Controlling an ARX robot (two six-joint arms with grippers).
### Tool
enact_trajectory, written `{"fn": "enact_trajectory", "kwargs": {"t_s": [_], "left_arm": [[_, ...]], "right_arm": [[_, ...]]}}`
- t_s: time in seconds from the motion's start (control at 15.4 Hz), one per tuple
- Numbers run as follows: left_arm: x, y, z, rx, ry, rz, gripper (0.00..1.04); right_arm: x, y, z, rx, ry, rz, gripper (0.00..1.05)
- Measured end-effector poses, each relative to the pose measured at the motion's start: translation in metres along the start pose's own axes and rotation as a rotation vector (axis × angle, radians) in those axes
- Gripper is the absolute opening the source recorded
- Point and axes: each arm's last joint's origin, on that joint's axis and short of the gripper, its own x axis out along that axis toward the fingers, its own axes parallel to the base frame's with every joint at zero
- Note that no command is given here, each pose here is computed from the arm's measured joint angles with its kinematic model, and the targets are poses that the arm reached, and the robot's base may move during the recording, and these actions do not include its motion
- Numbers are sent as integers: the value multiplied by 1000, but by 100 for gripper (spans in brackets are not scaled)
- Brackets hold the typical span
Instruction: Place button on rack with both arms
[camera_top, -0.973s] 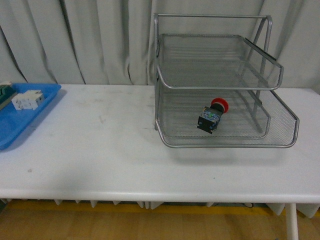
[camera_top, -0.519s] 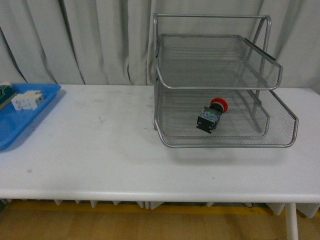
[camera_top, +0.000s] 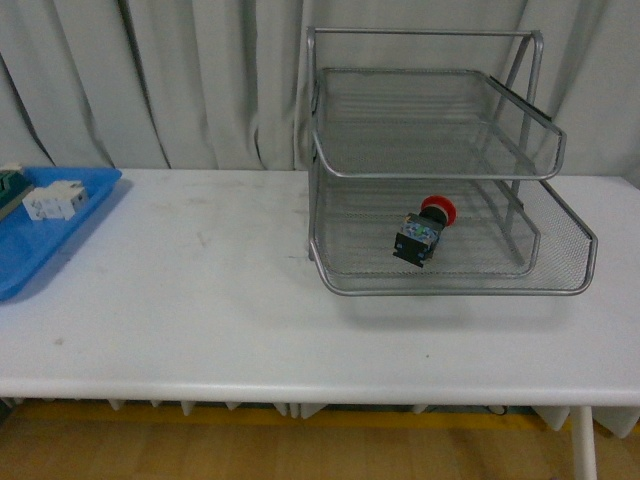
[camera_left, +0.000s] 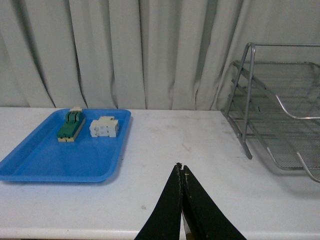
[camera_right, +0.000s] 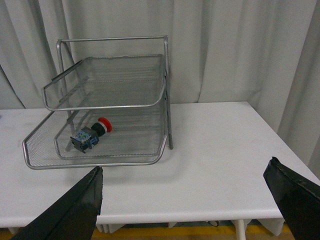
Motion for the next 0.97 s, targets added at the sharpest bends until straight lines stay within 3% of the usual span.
{"fn": "enact_trajectory", "kwargs": {"t_s": [0.78,0.97], "left_arm": [[-19,0,-4,0,13,0,2],[-19,0,-4,-2,12,0,37]], "right_arm": [[0,0,0,0,-1,0,98],[0,0,0,0,0,0,98]]}}
